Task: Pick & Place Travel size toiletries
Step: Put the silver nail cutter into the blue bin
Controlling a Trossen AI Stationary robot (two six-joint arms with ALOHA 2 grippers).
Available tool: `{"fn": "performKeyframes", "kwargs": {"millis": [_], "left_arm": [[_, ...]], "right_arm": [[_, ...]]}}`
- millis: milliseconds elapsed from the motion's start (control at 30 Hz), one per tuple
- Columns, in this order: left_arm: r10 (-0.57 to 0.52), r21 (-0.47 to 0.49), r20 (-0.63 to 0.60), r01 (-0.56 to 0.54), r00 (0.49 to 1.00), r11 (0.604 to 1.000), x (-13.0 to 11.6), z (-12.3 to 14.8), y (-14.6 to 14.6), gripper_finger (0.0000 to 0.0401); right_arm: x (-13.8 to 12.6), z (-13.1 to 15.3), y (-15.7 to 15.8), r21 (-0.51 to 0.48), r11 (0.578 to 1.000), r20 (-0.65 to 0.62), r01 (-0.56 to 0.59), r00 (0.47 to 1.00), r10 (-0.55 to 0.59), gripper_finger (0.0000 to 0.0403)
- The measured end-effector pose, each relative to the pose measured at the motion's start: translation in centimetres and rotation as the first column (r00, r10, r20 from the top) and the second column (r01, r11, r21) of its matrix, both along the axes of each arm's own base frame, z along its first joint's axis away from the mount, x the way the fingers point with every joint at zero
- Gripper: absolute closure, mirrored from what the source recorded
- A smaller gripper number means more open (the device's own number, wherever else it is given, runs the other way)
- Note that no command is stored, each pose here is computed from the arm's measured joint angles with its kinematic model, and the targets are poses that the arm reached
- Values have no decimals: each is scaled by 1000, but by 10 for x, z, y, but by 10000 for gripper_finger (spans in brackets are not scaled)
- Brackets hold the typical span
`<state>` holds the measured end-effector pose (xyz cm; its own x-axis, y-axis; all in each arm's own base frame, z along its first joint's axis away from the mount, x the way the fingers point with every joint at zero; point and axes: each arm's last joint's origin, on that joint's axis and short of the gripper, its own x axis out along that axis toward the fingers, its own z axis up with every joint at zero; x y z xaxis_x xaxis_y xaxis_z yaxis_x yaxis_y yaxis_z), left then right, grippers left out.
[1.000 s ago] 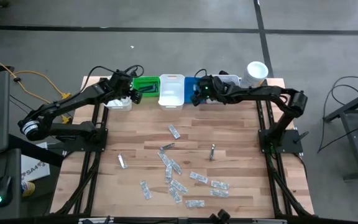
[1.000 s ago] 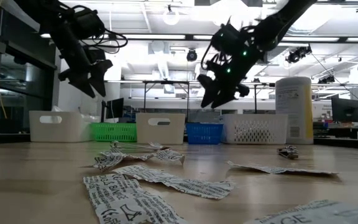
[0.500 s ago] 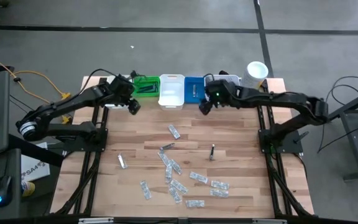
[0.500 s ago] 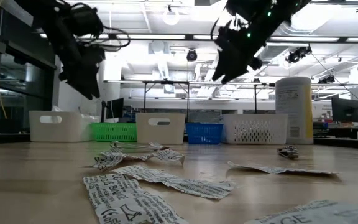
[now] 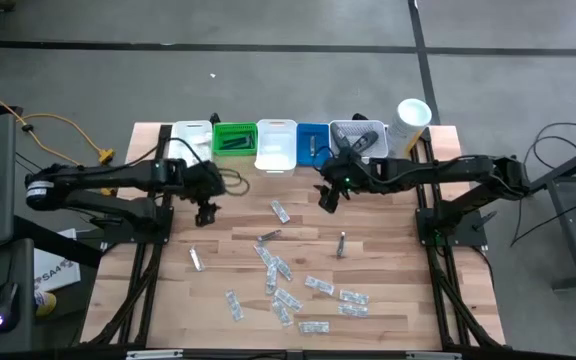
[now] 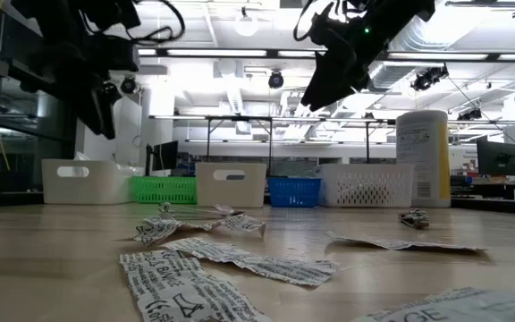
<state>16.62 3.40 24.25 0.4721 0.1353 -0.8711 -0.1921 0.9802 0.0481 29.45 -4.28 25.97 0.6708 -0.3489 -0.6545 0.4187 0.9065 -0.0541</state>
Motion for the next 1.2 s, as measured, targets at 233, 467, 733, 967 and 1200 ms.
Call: {"fn": "performKeyframes", "kwargs": {"millis": [233, 467, 733, 967, 1200], "left_arm": [[-263, 17, -13, 263, 965, 965, 7, -2, -23, 174], [-468, 36, -85, 472, 880, 881, 8, -9, -43, 174], [-665, -1, -239, 685, 707, 729, 13, -27, -69, 174], [-713, -101, -380, 740, 589, 665, 8, -42, -86, 174], [-743, -166, -415, 759, 525, 629, 10, -52, -95, 174]], "right_arm": [[-1, -2, 7, -26, 998, -38, -53, 998, 52, 172], [-3, -5, 14, -28, 994, -90, -102, 991, 99, 172], [-3, -5, 22, -28, 991, -100, -131, 987, 128, 172], [-2, -6, 31, -23, 987, -103, -157, 983, 154, 172], [-2, -5, 39, -19, 984, -95, -180, 980, 177, 172]]}}
